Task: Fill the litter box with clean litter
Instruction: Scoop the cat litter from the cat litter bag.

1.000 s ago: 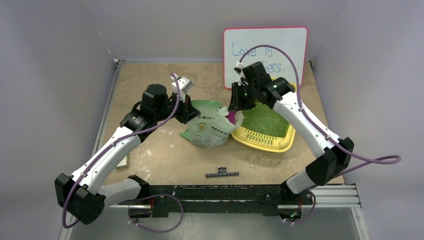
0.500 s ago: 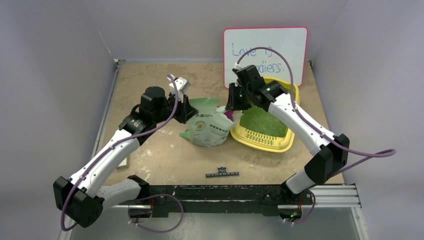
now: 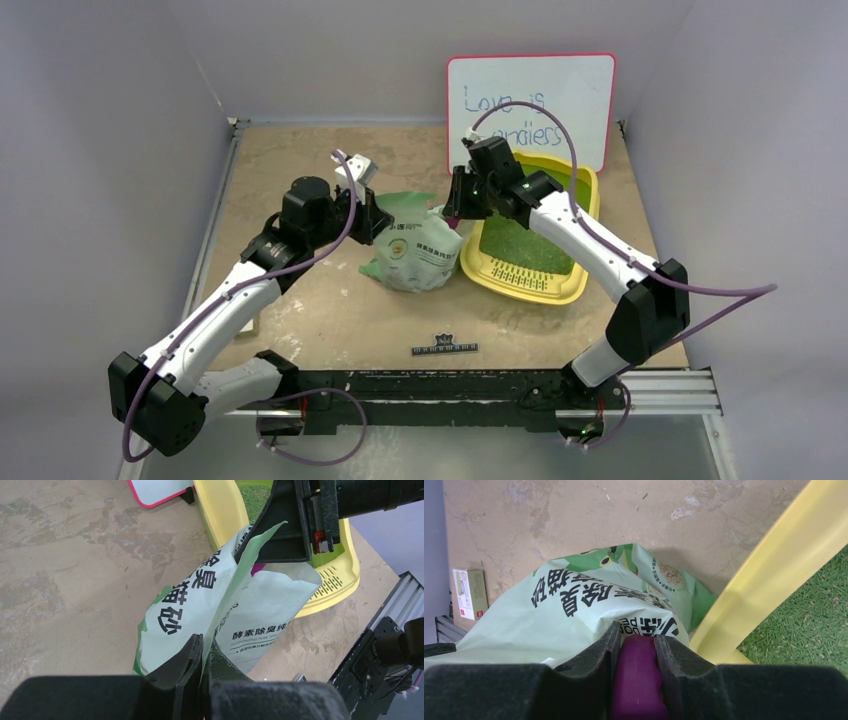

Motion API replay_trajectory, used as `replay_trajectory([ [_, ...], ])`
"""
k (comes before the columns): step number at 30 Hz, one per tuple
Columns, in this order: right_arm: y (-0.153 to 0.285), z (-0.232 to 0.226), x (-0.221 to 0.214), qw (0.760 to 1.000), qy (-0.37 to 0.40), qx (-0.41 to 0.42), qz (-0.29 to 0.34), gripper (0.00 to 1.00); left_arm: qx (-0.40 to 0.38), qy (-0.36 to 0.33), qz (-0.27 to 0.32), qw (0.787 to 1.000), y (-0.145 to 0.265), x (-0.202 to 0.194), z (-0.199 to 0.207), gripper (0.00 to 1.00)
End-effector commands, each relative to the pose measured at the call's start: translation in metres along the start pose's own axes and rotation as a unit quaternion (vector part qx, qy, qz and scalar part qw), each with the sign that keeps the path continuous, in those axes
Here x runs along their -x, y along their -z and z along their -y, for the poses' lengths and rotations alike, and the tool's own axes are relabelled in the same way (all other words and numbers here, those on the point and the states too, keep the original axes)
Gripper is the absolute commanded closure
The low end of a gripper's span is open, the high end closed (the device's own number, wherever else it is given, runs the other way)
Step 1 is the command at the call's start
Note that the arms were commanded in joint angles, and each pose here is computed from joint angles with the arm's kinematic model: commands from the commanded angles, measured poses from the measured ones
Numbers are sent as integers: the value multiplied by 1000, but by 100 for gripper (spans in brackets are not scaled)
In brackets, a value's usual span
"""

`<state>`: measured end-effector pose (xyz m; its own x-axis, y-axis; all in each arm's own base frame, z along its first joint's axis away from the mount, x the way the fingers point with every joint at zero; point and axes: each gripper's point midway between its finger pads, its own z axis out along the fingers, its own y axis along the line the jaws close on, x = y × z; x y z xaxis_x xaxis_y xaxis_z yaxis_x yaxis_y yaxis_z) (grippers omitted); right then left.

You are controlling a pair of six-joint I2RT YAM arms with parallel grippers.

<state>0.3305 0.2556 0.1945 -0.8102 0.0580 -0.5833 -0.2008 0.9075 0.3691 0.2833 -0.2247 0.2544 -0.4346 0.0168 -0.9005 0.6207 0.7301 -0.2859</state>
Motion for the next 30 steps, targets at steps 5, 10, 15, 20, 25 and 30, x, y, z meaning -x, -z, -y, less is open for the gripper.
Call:
replay_trajectory([
  [5, -39, 18, -51, 997, -10, -13, -79, 100, 4, 8, 27, 1000, 0, 13, 1, 100],
  [10, -39, 8, -64, 994, -27, 18, -105, 100, -11, 12, 28, 999, 1, 15, 7, 100],
  [15, -25, 12, -41, 997, -17, -11, -71, 100, -1, 11, 21, 1000, 4, 15, 5, 100],
  [20, 6, 30, -9, 995, 24, -91, -39, 100, 7, 11, 5, 1000, 2, 7, 1, 100],
  [25, 39, 27, 8, 995, 41, -92, -13, 100, 11, 14, 11, 1000, -1, 10, -1, 100],
  [30, 50, 30, 7, 995, 32, -97, 1, 100, 12, 17, 13, 1000, -1, 13, 0, 100],
])
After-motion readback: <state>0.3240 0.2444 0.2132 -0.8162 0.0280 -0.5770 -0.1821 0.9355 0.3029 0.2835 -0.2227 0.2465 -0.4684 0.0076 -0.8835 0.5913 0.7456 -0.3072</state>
